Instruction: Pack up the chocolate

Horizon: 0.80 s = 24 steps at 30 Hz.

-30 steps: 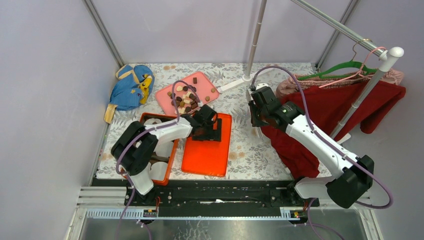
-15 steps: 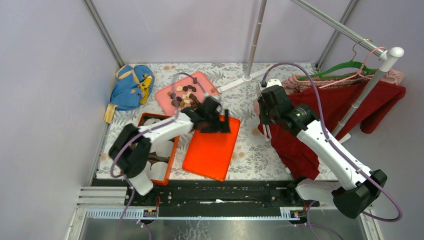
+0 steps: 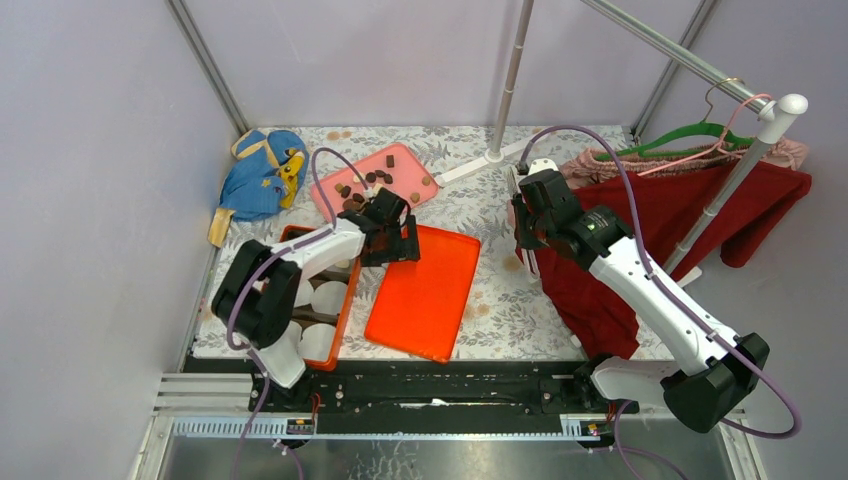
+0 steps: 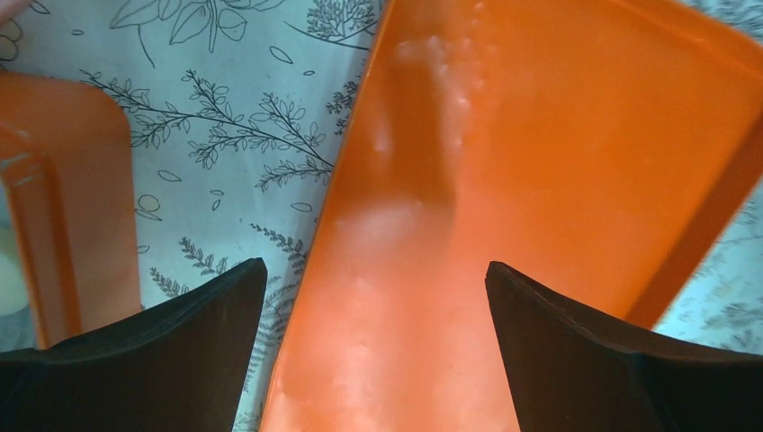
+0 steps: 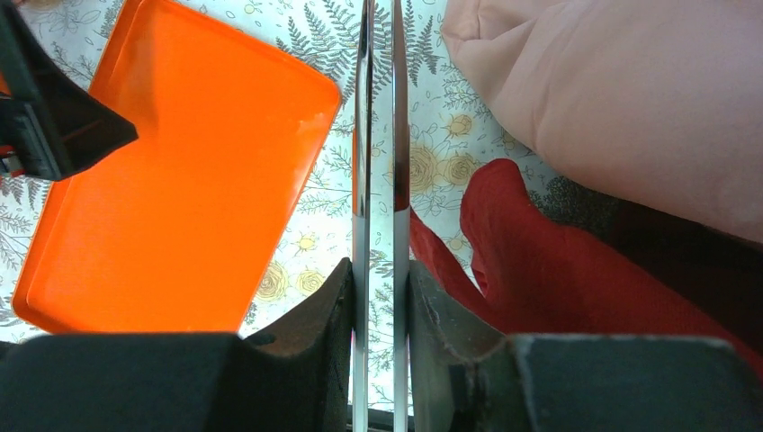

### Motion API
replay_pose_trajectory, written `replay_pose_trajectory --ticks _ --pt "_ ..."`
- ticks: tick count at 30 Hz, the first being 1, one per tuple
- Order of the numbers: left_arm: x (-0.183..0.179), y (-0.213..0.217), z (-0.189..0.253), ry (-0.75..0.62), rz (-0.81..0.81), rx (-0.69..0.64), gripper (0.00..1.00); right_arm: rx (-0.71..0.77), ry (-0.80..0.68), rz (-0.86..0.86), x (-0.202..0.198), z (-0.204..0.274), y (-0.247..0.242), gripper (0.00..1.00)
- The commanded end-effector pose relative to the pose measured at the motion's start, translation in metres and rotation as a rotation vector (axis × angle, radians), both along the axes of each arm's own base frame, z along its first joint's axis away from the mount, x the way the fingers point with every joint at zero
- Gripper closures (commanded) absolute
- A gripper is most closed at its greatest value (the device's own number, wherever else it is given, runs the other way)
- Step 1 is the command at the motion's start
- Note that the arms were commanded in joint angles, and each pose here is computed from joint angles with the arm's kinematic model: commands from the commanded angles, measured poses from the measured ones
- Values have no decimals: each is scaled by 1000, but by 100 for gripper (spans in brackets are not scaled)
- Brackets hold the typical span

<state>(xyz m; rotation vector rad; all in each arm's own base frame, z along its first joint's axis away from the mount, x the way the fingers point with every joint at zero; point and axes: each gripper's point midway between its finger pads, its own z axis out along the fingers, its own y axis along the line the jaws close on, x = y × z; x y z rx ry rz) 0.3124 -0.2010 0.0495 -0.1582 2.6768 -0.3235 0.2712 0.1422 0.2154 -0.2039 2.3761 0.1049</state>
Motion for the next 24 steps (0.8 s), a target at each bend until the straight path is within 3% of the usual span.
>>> replay_pose_trajectory --ticks 1,8,15,19,24 --pt "19 2 -11 -30 1 48 1 60 -65 7 11 18 9 79" --pt "6 -29 -17 22 -81 -60 1 41 -74 -8 9 20 2 79" --pt "-43 -137 -2 90 -294 -276 1 21 -96 -20 14 28 -1 79" --pt "-35 -157 7 59 -302 -280 1 32 -100 -20 14 31 1 78" --pt "-7 -143 27 -19 -292 -187 1 37 -93 -13 13 29 2 79"
